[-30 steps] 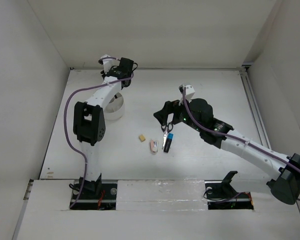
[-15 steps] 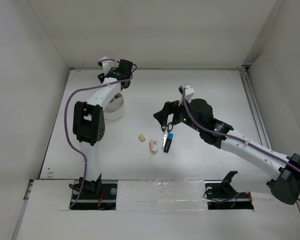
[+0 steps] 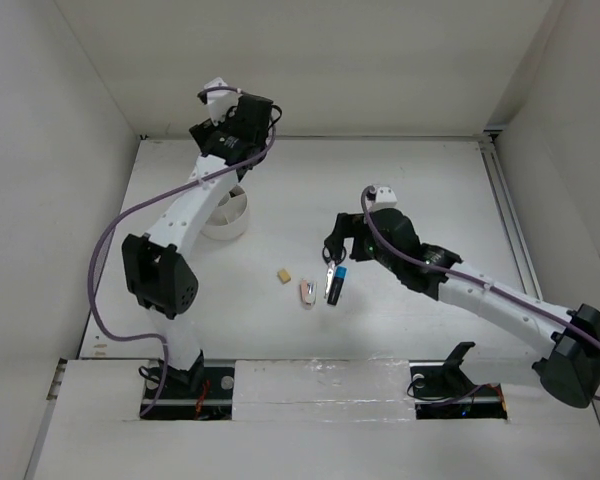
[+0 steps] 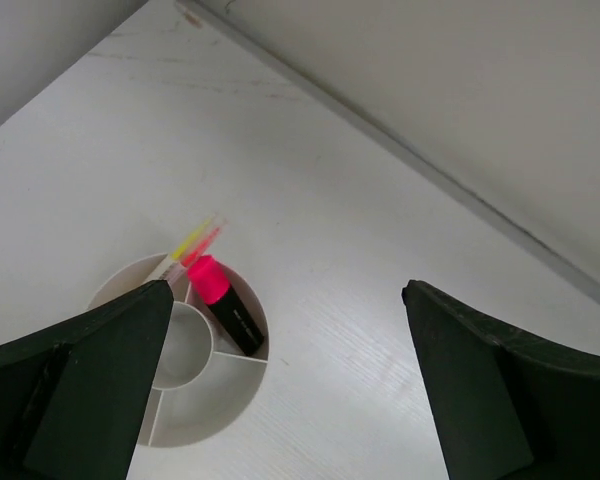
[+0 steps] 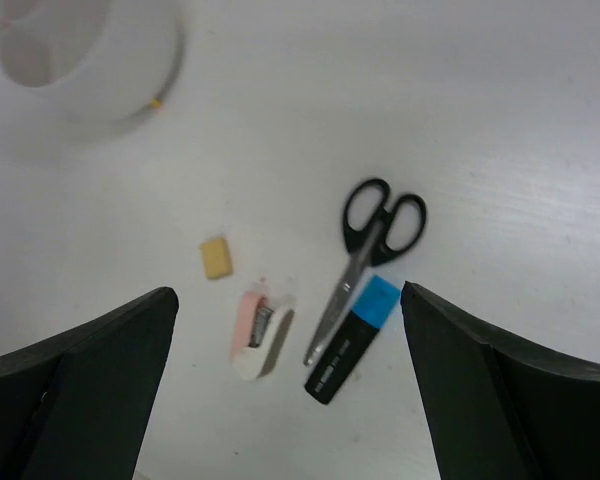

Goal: Sort the stationery into containers
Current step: Place the pen in the storage box.

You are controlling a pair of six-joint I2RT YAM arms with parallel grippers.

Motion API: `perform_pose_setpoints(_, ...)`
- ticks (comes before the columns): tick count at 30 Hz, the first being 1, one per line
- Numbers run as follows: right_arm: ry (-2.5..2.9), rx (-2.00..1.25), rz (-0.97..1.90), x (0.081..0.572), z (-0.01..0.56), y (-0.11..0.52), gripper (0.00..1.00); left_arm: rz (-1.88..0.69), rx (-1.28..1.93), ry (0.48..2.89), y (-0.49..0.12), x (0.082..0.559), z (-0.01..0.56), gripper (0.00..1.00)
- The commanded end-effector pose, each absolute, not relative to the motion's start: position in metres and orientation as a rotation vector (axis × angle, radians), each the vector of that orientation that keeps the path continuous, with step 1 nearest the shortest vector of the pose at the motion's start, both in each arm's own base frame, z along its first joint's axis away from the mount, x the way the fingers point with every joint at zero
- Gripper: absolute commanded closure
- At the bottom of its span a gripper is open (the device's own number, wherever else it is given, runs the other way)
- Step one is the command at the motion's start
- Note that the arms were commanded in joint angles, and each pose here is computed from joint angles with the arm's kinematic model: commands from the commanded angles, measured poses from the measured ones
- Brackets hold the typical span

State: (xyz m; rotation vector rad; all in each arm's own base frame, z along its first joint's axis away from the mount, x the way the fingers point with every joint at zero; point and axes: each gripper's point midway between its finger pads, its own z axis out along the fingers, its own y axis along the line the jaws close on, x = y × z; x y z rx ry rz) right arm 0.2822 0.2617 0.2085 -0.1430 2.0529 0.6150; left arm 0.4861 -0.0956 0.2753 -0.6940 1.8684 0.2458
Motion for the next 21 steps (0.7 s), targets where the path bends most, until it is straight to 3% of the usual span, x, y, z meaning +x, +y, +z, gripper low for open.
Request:
perform_pose_setpoints(1,2.184,0.073,0.408,0.279,0.159,0.222,0.0,0.143,-0.682,1.818,-0.092,0.466,0.333,0.0)
perform_pose_setpoints(8,2.251,0.239,0.329,0.261,0.114,0.216,0.03,0.065,-0.646,1.778,-0.089,0.446,0.367,0.0)
perform_pose_setpoints(15,2.288,0.267,0.303,0.252,0.096,0.24,0.18,0.007,-0.558,1.856,-0.108,0.453,0.365,0.0)
perform_pose_setpoints(21,2.361,0.217,0.156,0.248,0.065,0.252,0.22,-0.028,-0.509,1.895,-0.118,0.456,0.364,0.0)
